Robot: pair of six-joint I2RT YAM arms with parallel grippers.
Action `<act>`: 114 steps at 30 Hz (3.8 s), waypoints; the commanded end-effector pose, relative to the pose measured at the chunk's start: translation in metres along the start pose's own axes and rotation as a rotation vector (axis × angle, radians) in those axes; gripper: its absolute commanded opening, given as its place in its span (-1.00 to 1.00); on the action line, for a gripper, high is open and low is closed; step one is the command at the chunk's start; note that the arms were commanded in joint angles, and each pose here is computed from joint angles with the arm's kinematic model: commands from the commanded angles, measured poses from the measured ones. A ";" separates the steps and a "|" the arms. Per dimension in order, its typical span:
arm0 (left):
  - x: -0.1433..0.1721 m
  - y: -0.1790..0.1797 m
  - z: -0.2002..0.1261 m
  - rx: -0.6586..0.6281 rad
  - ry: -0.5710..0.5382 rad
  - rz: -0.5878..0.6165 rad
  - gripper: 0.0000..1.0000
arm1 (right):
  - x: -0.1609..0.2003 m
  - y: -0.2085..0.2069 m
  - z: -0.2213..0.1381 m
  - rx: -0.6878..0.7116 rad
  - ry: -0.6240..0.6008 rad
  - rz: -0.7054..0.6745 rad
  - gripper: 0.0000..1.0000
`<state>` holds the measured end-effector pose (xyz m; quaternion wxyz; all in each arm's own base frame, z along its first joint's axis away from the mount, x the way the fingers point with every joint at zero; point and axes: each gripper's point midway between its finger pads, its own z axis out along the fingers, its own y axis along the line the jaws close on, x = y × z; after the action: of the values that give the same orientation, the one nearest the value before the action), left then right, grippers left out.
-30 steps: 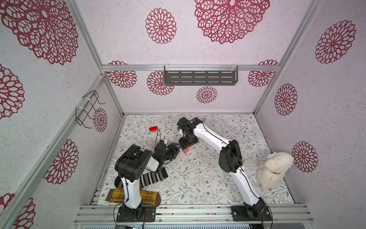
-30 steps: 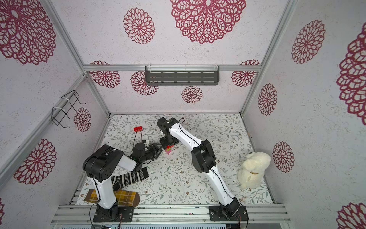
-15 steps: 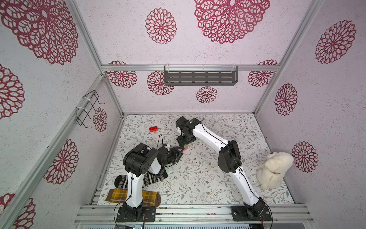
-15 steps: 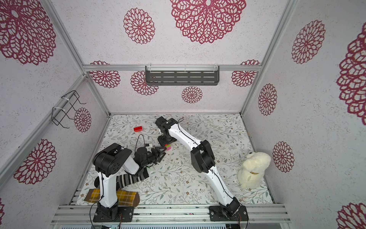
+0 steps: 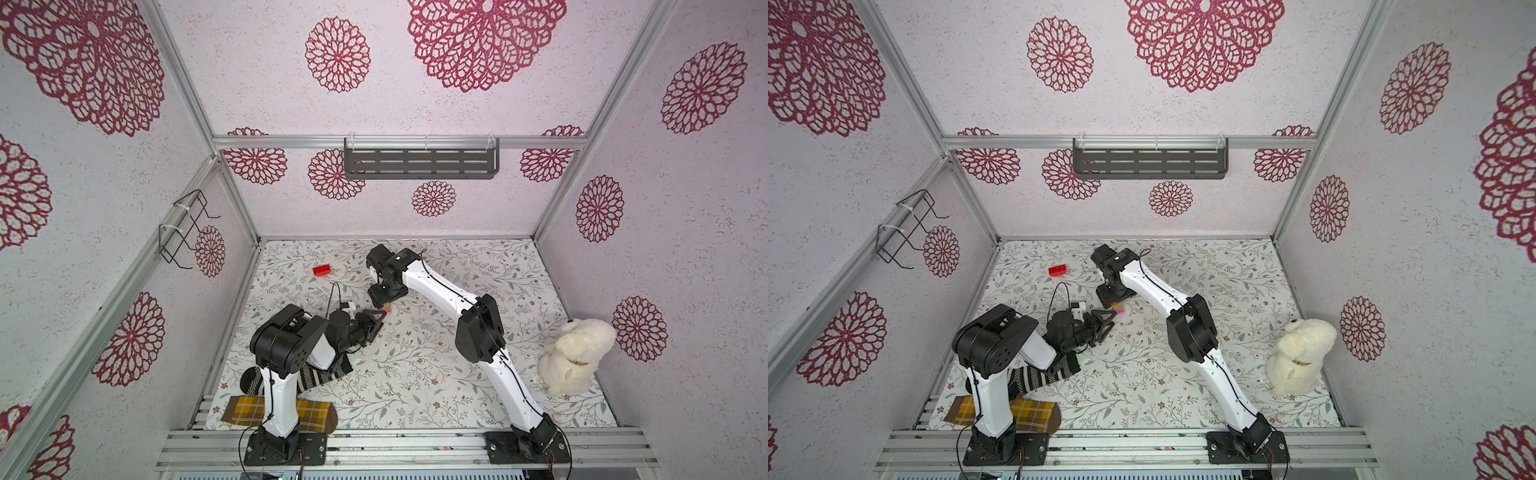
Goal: Assemble an ice cream with lego
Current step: Assemble the lego brick with the lego brick.
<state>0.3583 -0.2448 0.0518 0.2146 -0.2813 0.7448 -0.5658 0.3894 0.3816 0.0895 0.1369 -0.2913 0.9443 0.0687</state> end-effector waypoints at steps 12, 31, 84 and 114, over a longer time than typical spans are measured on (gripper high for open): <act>-0.007 -0.012 -0.005 0.002 -0.023 0.050 0.10 | 0.012 -0.014 0.026 0.003 0.074 0.045 0.36; -0.025 -0.027 -0.012 -0.060 -0.042 0.123 0.15 | -0.019 -0.005 -0.001 -0.104 -0.053 0.081 0.74; -0.070 -0.085 -0.005 -0.462 0.144 0.452 0.13 | 0.054 -0.027 -0.085 -0.751 -0.699 0.312 -1.00; -0.073 -0.073 0.063 -0.290 0.253 0.484 0.05 | 0.027 -0.045 -0.013 -0.547 -0.618 0.334 -1.00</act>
<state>0.4612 -0.2462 0.0927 0.1886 -0.0699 0.8964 -0.3950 0.3826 0.3272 0.0906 0.3080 -0.1192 0.8392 0.4320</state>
